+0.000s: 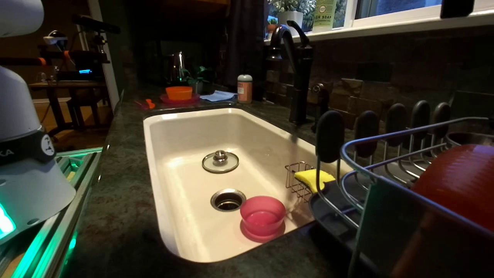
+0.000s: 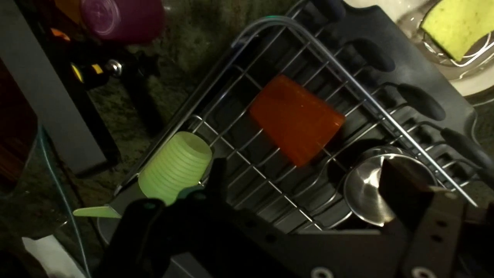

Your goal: Pick up the orange cup from the dish dryer and put it in the sink, then turn on the tap

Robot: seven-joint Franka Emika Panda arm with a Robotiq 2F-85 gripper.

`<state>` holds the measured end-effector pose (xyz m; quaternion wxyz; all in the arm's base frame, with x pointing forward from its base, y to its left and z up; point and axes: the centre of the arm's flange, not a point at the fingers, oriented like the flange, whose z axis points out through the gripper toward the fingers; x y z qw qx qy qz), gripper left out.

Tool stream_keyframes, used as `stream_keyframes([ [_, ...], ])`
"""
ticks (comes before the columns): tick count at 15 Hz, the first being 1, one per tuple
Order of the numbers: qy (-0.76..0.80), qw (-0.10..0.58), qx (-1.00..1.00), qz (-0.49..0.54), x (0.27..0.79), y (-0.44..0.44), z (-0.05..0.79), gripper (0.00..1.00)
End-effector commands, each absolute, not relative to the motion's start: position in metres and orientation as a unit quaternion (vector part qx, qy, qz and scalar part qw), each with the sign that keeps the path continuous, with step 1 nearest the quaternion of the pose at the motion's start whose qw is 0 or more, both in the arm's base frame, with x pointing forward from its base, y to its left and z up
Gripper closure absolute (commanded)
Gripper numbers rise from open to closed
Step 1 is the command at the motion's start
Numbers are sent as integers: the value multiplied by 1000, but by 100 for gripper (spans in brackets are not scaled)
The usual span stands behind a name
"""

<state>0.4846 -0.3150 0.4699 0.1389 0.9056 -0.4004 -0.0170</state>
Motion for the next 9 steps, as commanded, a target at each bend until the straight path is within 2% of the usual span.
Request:
stream_keyframes([
  [1, -414, 135, 898, -62, 492, -334, 450, 0],
  [9, -493, 129, 856, -85, 489, -368, 401, 0],
])
